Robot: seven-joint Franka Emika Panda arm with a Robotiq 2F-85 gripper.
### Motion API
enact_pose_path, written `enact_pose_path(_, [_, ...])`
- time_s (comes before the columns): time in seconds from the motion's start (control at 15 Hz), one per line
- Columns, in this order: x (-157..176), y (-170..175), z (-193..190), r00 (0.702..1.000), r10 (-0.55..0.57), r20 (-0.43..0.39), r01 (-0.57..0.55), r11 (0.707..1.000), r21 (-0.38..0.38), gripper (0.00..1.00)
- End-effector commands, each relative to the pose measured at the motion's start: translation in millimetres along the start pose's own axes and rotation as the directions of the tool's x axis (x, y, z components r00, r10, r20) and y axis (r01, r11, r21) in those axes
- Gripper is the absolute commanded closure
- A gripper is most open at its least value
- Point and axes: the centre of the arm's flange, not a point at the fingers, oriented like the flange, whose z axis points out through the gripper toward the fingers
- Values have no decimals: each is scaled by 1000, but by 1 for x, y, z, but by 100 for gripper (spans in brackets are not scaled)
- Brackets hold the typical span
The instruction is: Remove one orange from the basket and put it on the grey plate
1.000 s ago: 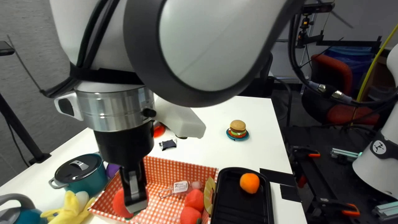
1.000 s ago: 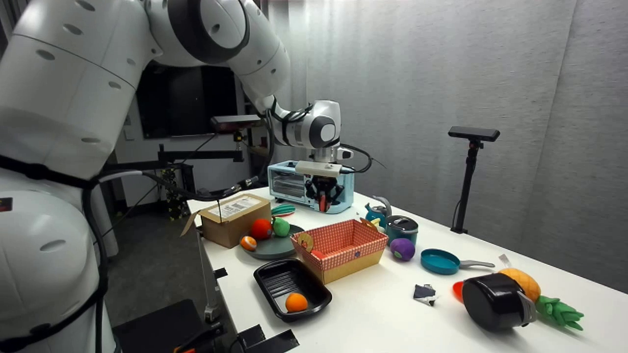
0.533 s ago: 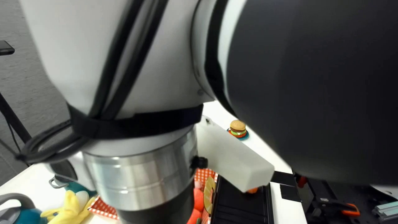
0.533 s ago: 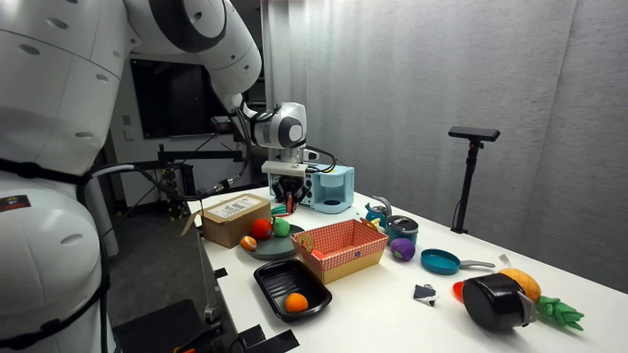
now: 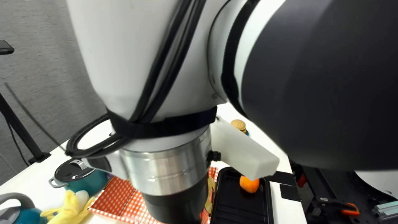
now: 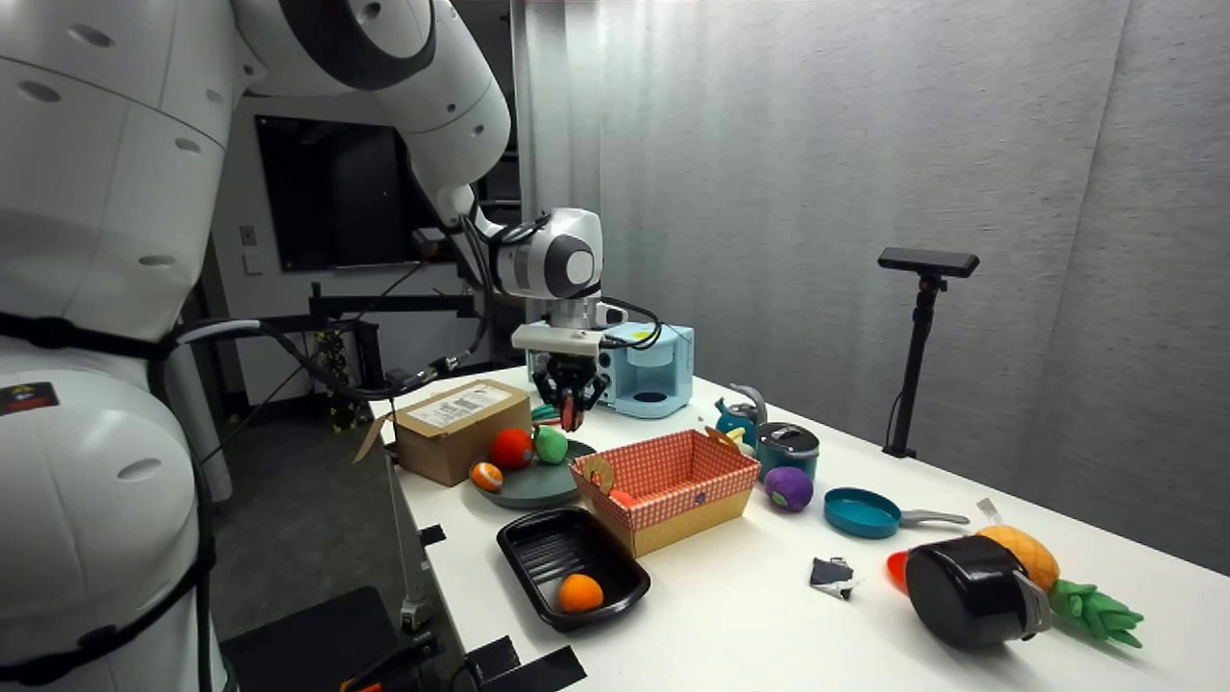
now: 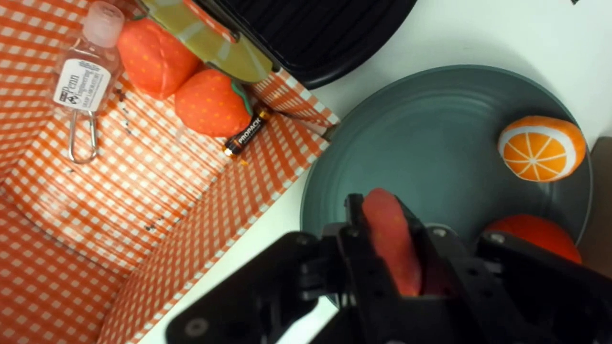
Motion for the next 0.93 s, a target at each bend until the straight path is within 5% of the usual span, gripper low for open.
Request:
enact_pose_path(0.0, [-20, 12, 1, 1000, 30, 10, -29, 999, -20, 96])
enact_pose_path(0.87, [-22, 8, 8, 999, 9, 34, -9, 1000, -12, 96])
